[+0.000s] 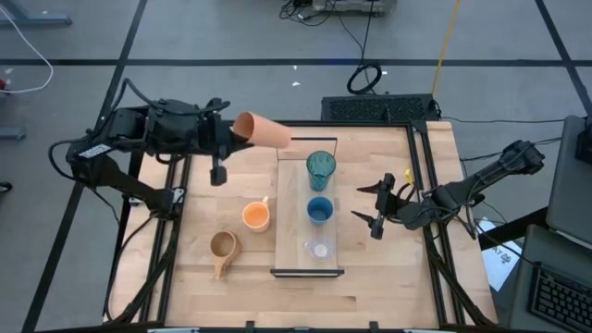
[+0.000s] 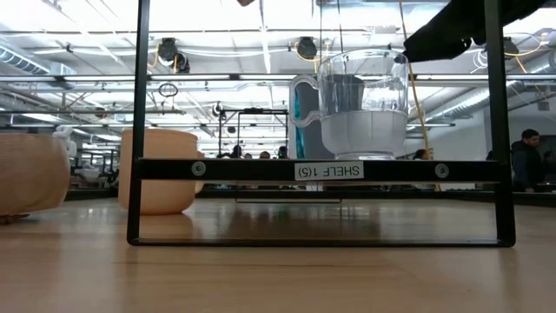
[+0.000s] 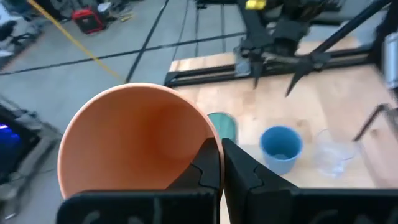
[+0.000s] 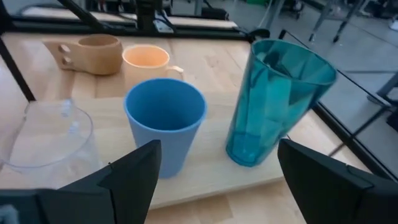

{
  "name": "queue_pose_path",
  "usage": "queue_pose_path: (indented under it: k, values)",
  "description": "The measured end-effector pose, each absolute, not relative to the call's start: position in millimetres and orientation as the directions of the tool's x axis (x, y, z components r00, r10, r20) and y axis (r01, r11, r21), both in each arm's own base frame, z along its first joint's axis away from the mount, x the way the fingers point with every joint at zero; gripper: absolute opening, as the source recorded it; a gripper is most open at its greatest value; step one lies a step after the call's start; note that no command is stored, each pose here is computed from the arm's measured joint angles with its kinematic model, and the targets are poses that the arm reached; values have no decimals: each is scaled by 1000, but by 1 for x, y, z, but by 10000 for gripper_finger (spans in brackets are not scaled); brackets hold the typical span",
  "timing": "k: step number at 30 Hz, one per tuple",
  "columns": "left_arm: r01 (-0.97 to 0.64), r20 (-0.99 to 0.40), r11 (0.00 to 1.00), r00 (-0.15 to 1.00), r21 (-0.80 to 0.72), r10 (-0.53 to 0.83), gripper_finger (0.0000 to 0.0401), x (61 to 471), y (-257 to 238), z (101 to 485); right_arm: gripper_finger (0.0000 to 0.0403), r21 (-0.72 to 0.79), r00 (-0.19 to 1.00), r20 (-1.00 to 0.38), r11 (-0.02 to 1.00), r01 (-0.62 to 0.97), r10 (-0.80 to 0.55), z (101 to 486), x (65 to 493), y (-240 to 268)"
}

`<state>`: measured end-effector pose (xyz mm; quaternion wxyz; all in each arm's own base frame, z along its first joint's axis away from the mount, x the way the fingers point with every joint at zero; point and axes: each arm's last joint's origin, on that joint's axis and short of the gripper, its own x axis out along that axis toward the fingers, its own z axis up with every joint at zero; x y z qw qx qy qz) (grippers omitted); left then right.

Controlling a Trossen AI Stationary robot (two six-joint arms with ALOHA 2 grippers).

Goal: Stack small to large cups/mugs on shelf
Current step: Put the orange cup on the shelf

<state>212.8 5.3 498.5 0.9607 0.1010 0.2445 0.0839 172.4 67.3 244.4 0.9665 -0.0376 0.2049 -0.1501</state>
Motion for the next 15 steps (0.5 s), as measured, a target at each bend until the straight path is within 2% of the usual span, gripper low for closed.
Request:
queue_pose_path:
  k: [7,15]
  values:
    - [-109,-472,978,863,178,182,1,211,5,498,311,-114,903,-321,958,264,-287,230,173,69]
    - [40,-512,956,850,289,120,1,209,3,495,311,-87,916,-295,963,256,-270,212,170,69]
